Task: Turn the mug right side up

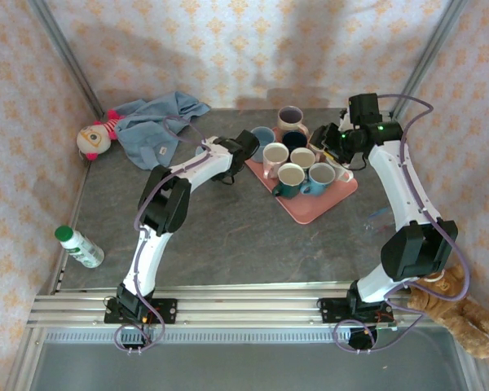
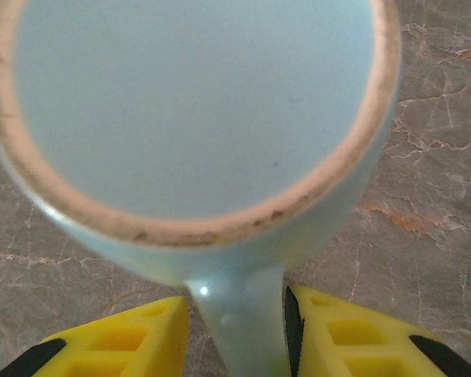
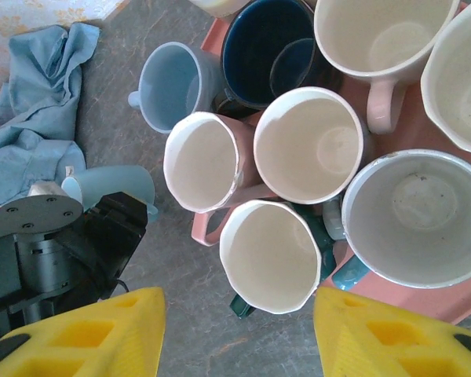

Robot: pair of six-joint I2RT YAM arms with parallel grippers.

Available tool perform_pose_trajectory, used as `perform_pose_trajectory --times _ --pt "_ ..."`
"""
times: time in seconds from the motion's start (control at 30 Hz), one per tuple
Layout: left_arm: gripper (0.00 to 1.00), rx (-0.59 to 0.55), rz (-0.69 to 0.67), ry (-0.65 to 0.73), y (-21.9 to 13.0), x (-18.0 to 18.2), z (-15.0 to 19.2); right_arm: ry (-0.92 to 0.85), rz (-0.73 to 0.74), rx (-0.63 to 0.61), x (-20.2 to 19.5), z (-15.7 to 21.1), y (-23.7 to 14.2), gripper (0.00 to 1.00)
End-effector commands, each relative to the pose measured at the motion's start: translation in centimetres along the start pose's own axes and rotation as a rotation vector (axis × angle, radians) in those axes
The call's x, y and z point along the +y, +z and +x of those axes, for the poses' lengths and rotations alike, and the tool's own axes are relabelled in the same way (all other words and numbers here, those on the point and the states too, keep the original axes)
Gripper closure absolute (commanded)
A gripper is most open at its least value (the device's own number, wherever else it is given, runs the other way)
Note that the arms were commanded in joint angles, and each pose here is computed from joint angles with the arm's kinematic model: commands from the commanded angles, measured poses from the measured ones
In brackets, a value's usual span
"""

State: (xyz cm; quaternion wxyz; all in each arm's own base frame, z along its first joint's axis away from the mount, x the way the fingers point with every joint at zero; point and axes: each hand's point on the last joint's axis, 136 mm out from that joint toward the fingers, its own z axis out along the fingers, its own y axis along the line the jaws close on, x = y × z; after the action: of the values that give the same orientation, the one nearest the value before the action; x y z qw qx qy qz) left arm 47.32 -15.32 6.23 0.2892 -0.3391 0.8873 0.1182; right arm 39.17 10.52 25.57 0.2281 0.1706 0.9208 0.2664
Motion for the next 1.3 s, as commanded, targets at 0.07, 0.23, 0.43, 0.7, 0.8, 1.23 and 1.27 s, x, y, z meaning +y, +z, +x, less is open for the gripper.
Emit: perform_pose_trajectory --times 0.07,0.23,0.43,0.7,0.8,1.23,1.27 --pt "0.68 -0.027 -0.014 -0.003 0.9 0.2 -0.8 -0.019 -0.024 -0.021 0.9 -0.2 -1.1 0.47" --pt "0.75 -0.038 -0.026 -0.001 0.9 0.6 -1.3 -0.022 -0.029 -0.023 1.0 -0.1 -1.2 0.47" --pt "0.89 -0.04 -0.022 0.013 0.5 0.6 -2.0 -0.04 -0.031 -0.032 1.1 -0.1 -1.6 0.47" --pt "1.0 0.037 0.09 0.016 -2.5 -0.5 -2.8 -0.038 -0.027 -0.02 0.5 0.6 -1.4 0.47" --pt "1.0 0.089 0.147 -0.001 -4.0 -0.9 -2.9 -0.026 -0.037 -0.023 0.4 1.0 -1.5 0.47" --pt "1.0 0.237 0.346 -0.168 -10.5 0.5 -3.8 0.105 -0.149 0.036 1.3 3.1 -1.1 0.5" --pt "1.0 0.258 0.355 -0.184 -10.5 0.6 -3.6 0.135 -0.17 0.041 1.6 3.2 -1.1 0.5"
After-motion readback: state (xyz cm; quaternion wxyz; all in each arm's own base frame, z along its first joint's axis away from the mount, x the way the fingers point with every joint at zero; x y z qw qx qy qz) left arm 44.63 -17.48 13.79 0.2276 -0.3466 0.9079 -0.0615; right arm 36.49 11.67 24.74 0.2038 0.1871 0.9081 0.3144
